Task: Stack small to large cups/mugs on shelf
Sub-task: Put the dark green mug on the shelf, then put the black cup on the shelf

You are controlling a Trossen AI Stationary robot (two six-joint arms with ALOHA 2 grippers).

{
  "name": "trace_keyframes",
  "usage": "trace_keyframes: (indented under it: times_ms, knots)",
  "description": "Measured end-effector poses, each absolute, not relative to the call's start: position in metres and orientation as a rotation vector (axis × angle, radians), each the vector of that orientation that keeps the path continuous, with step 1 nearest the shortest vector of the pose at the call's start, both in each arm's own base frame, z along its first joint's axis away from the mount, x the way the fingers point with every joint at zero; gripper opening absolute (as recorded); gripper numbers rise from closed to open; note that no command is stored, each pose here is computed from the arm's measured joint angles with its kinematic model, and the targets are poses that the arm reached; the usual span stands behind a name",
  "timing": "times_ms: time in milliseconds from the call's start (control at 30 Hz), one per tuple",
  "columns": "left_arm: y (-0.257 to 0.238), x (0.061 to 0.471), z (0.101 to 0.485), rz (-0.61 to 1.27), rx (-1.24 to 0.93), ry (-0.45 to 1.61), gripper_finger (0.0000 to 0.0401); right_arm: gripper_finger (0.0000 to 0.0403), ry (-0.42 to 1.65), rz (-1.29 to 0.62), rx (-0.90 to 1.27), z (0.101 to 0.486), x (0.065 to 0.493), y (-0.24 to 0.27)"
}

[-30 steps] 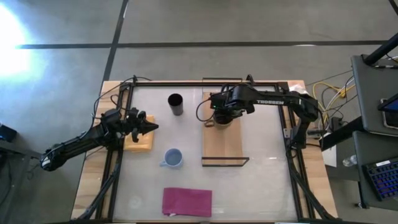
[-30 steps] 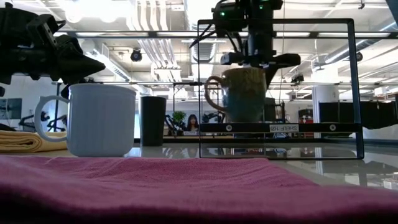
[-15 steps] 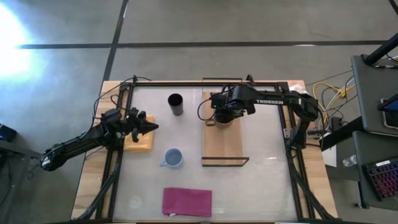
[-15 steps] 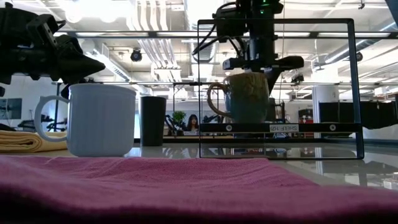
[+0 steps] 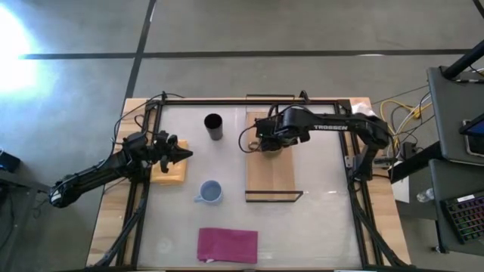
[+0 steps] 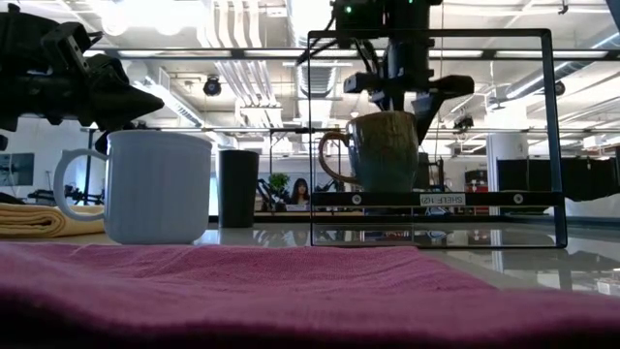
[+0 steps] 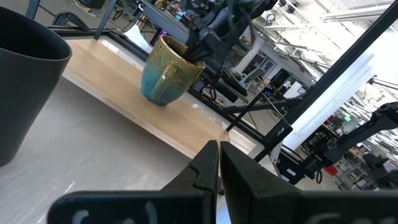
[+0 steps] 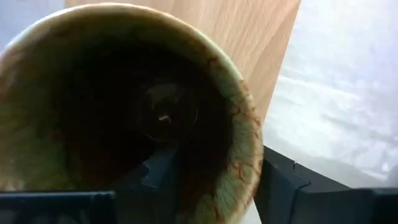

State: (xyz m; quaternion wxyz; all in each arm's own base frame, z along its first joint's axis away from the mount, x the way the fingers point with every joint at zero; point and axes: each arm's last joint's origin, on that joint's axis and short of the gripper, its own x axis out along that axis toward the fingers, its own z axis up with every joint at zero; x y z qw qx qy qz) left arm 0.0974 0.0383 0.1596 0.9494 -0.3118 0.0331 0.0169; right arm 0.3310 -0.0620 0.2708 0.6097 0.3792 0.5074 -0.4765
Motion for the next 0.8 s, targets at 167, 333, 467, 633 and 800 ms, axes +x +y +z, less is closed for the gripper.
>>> trace_keyframes:
  times_ms: [167, 333, 467, 633, 800]
  knots:
    - [0.038, 0.097, 0.16, 0.034, -0.634, 0.067, 0.0002, 0.0173, 1.127, -1.13, 0.81, 0.29, 0.32, -0.059]
    - [0.038, 0.097, 0.16, 0.037, -0.618, 0.063, 0.0002, 0.018, 1.115, -1.149, 0.785, 0.304, 0.307, -0.058]
    - [0.039, 0.098, 0.162, 0.034, -0.542, 0.046, 0.0002, 0.0185, 1.082, -1.162, 0.766, 0.319, 0.292, -0.056]
    - [0.039, 0.098, 0.162, 0.036, -0.544, 0.046, 0.0002, 0.0185, 0.942, -1.178, 0.729, 0.347, 0.269, -0.055]
    - [0.041, 0.098, 0.166, 0.092, -0.547, -0.008, 0.0002, 0.0184, 0.823, -1.125, 0.713, 0.378, 0.241, -0.051]
